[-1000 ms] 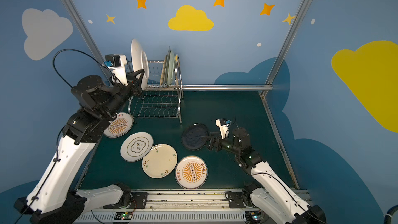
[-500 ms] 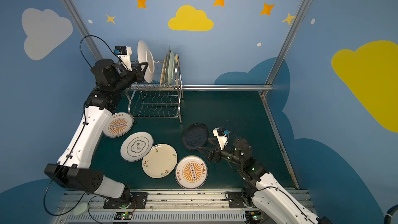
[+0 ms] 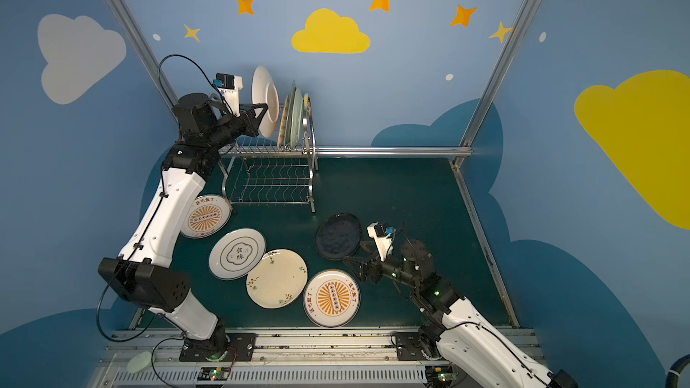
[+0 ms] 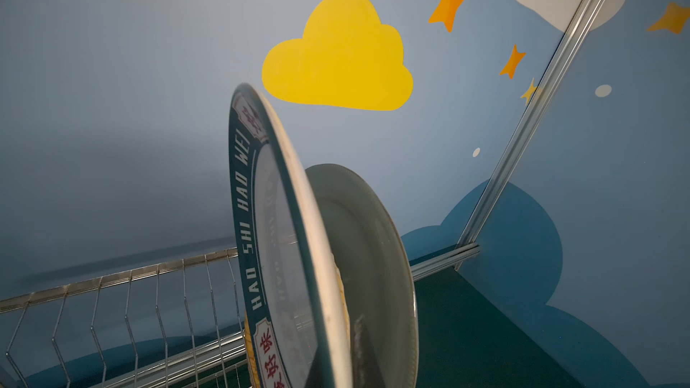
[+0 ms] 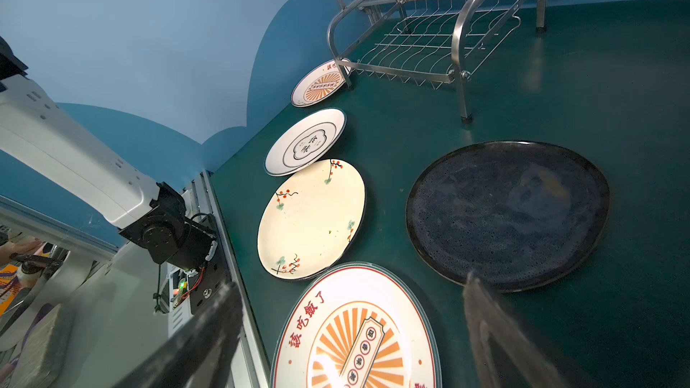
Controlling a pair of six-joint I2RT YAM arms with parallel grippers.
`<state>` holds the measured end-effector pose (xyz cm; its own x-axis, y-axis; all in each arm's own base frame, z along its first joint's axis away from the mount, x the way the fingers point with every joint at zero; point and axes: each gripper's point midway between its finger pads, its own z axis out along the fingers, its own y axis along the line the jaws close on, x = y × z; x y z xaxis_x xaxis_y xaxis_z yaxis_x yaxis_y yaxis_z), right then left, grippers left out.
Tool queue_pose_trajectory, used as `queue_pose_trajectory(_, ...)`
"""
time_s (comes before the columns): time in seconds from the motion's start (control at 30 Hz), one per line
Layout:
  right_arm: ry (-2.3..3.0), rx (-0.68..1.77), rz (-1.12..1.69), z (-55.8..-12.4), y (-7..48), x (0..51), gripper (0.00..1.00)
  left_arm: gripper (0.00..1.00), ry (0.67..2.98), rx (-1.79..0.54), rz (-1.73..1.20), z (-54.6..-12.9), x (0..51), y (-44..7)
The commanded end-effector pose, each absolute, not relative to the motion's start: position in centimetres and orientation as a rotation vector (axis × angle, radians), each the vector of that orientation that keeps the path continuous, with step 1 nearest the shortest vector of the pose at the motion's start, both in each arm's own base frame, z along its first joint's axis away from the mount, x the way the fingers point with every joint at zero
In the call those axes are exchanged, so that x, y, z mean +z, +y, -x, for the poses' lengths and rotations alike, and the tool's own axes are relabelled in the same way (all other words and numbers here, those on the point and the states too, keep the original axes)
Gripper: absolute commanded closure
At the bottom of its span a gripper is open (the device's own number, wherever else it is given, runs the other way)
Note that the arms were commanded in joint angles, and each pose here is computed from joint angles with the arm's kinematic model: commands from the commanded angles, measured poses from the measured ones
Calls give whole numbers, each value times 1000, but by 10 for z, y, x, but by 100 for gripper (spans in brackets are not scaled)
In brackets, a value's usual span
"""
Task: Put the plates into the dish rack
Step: 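Carry the plate upright with the left gripper into the rack's top tier, then lower the plate into the top slots beside the bamboo mat with the left gripper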
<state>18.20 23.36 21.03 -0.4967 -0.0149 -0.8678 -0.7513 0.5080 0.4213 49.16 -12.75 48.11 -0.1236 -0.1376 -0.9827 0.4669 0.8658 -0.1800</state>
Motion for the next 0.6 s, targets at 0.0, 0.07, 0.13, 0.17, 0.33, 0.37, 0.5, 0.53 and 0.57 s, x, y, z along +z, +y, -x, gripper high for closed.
queue_pose_trajectory(0.0, 1880, 1067, 620, -182, 235, 213, 9, 96, 1536, -478, -296, -495, 504, -124)
queue_pose_trajectory(0.07, 1886, 1068, 609, -182, 234, 212, 9, 96, 1548, -470, -295, -501, 498, -124)
queue_pose_trajectory(0.13, 1893, 1072, 601, -182, 234, 210, 9, 96, 1555, -463, -295, -505, 494, -124)
queue_pose_trajectory(0.17, 1896, 1072, 599, -181, 234, 209, 9, 96, 1564, -461, -296, -507, 491, -124)
queue_pose_trajectory(0.33, 1904, 1067, 591, -181, 233, 206, 10, 96, 1598, -448, -297, -516, 477, -124)
queue_pose_trajectory(0.37, 1908, 1067, 588, -181, 232, 205, 9, 96, 1604, -443, -296, -518, 475, -123)
queue_pose_trajectory(0.5, 1913, 1060, 579, -182, 231, 204, 9, 96, 1625, -429, -296, -522, 466, -122)
queue_pose_trajectory(0.53, 1915, 1060, 578, -181, 231, 204, 9, 96, 1634, -427, -298, -523, 462, -122)
queue_pose_trajectory(0.57, 1918, 1058, 576, -182, 230, 203, 9, 96, 1639, -423, -300, -524, 460, -122)
